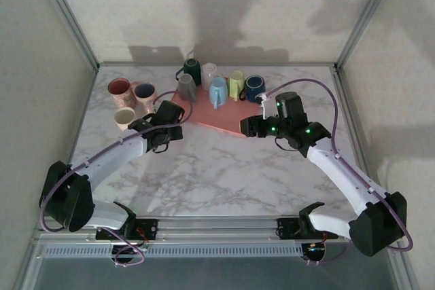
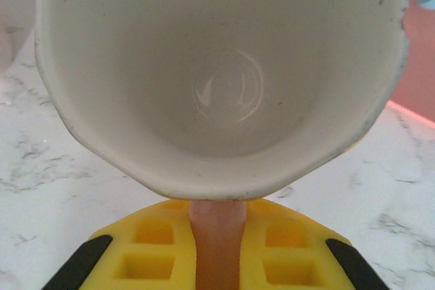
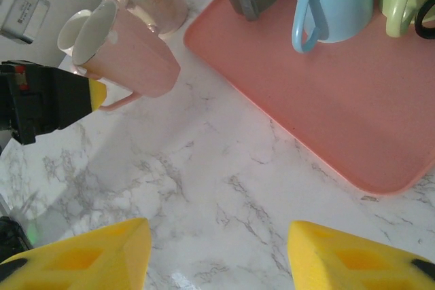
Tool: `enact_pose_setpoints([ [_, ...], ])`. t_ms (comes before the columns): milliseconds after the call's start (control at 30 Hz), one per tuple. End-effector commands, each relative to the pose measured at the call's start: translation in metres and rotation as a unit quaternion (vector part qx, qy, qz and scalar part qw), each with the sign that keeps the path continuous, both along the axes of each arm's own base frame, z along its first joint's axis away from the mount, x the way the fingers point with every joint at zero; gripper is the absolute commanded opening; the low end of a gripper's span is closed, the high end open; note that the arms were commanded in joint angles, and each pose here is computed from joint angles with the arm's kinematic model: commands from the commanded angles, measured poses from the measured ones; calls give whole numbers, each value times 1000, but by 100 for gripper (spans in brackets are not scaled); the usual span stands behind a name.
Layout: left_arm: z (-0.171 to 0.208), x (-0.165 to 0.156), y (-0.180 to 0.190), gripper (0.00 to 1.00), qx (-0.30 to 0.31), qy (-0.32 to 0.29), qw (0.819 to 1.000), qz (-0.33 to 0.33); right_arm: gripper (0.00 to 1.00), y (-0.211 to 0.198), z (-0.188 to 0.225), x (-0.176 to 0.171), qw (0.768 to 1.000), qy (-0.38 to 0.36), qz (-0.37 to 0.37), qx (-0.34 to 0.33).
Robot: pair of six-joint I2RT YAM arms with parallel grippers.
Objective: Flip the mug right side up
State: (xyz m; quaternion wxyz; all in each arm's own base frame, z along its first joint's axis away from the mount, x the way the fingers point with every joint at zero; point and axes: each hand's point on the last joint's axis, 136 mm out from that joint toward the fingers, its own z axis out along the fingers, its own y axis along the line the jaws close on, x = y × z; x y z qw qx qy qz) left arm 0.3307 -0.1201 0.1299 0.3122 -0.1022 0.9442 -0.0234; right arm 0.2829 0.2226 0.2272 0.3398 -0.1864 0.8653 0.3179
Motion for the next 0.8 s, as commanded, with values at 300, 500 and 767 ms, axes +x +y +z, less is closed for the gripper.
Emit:
enact_pose_setpoints([
  [300,3,27,37,0,44,-33,997,49,57,5,10,3,1000,0,8,11],
  [500,-5,33,41,0,57,-25,997,51,57,5,9,4,1000,1,6,10],
  [767,-13,35,39,4,61,-15,997,49,57,5,6,5,1000,4,6,7],
])
